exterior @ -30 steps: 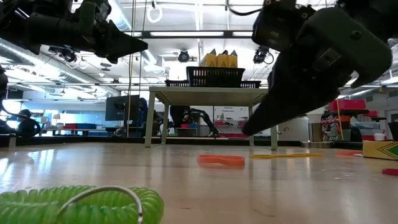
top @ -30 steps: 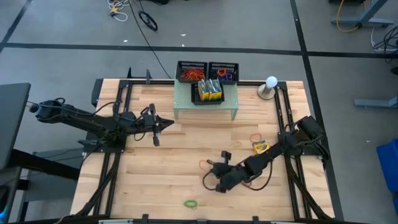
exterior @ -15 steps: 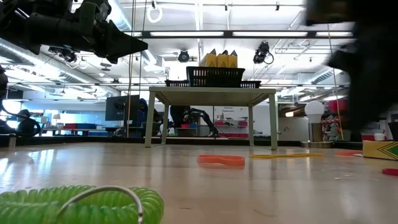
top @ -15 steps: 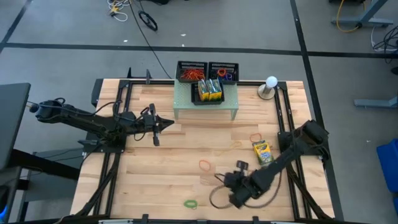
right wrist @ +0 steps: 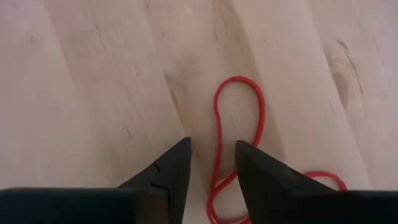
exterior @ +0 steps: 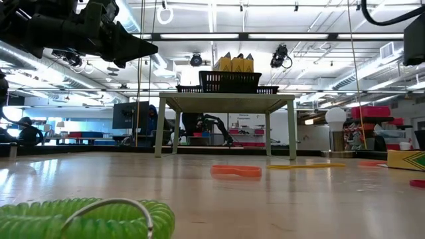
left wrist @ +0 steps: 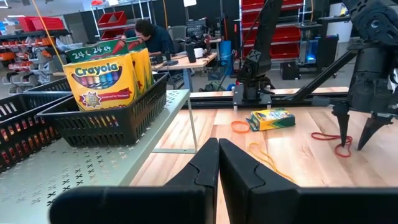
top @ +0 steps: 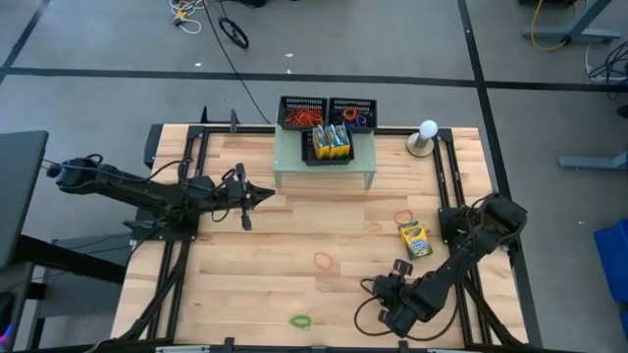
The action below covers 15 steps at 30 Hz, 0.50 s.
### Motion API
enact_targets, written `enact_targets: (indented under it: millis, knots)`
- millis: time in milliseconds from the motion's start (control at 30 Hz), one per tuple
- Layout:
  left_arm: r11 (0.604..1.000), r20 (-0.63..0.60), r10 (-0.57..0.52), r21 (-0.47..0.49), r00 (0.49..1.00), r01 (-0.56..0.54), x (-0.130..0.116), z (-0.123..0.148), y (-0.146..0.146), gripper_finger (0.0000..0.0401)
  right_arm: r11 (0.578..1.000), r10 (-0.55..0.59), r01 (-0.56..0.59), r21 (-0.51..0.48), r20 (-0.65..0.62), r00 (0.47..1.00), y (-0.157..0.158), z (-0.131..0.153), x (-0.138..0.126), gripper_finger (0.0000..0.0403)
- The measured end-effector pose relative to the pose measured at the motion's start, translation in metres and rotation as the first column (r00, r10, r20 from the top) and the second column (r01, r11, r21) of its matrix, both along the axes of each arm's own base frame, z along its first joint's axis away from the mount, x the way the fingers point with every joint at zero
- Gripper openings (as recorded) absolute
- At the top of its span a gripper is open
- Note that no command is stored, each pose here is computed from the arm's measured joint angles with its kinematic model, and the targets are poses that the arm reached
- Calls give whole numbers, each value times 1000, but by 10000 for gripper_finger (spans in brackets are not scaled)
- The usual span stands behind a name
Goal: Pick & Place Office Desk Supplies
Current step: Put the red rubberband into the top left black bin
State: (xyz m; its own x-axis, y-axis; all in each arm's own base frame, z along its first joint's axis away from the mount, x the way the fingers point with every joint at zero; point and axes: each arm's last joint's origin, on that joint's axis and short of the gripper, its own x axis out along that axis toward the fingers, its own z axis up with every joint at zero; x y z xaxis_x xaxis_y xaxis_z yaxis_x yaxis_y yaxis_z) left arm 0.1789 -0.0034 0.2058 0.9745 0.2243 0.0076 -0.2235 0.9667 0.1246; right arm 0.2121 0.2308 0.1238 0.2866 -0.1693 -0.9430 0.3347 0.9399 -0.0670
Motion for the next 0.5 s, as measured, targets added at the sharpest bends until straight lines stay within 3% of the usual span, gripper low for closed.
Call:
enact_targets:
  millis: [300, 400, 500]
  knots:
    - [1000, 0, 0, 0, 1000, 0, 0, 0, 0, 20, 998, 44, -43, 56, -15, 999, -2, 3, 7, 45]
    - [1000, 0, 0, 0, 1000, 0, 0, 0, 0, 20, 997, 64, -65, 51, 12, 998, -4, 11, 6, 11]
    - [1000, -2, 0, 0, 1000, 0, 0, 0, 0, 20, 995, 84, -89, 48, 95, 992, -4, 27, 6, 7]
